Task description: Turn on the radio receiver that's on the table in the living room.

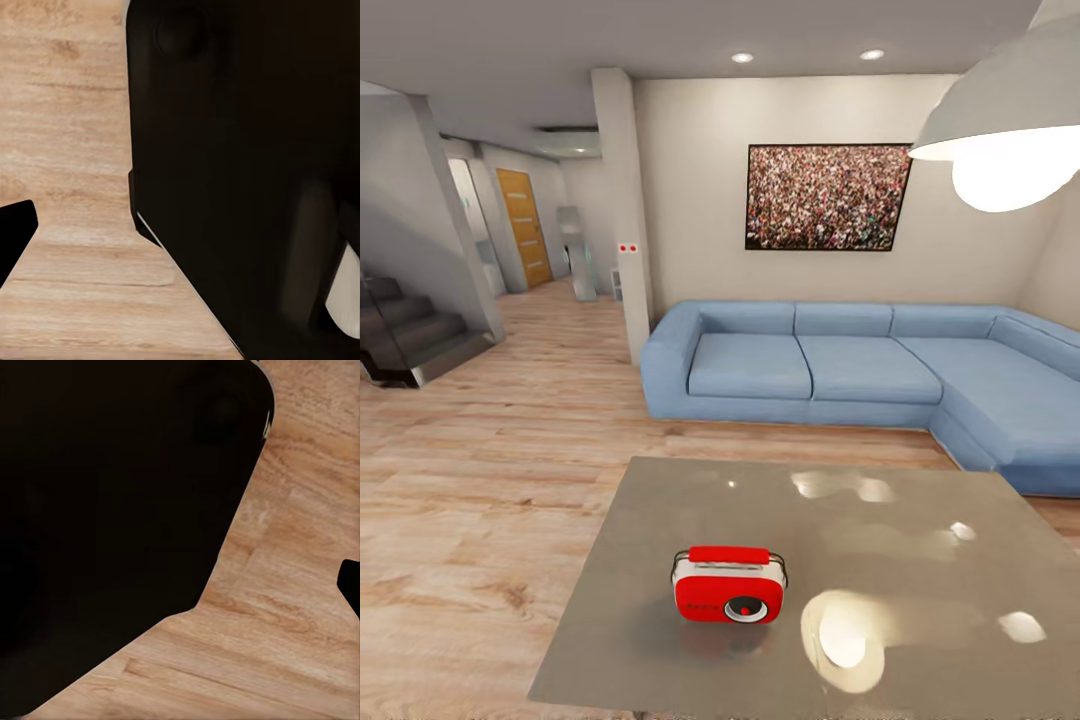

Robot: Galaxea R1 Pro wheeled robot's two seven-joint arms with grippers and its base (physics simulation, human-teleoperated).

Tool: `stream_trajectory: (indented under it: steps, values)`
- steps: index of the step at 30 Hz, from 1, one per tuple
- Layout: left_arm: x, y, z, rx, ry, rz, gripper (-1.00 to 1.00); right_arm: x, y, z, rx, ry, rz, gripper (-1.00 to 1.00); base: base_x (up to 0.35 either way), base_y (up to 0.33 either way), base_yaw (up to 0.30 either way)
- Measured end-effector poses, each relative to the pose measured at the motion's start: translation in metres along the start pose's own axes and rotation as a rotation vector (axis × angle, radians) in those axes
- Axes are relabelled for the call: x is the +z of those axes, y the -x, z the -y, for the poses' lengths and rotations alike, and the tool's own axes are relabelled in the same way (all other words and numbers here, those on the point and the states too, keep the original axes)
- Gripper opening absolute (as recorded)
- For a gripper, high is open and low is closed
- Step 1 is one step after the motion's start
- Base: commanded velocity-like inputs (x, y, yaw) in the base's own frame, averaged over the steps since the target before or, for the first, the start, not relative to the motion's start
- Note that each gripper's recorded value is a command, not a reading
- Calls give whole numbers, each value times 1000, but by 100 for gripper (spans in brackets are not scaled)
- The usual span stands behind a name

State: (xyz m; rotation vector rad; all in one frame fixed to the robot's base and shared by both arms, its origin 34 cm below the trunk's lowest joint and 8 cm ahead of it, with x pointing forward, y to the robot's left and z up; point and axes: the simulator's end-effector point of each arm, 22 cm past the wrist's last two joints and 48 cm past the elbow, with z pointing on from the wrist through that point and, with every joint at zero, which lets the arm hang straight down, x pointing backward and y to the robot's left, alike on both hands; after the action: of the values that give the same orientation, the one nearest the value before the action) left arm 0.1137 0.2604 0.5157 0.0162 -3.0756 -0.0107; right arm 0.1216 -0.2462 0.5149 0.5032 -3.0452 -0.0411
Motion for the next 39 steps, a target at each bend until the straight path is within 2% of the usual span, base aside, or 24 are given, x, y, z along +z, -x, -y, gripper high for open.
stream_trajectory:
  steps: [11,39]
  values:
    - [0,-5,-1,18,1,-13,100,0,-6,-2,0,5,-16,100,0,0,0]
    - [-1,-22,-2,21,2,-58,100,0,-22,-8,3,18,-58,100,0,0,0]
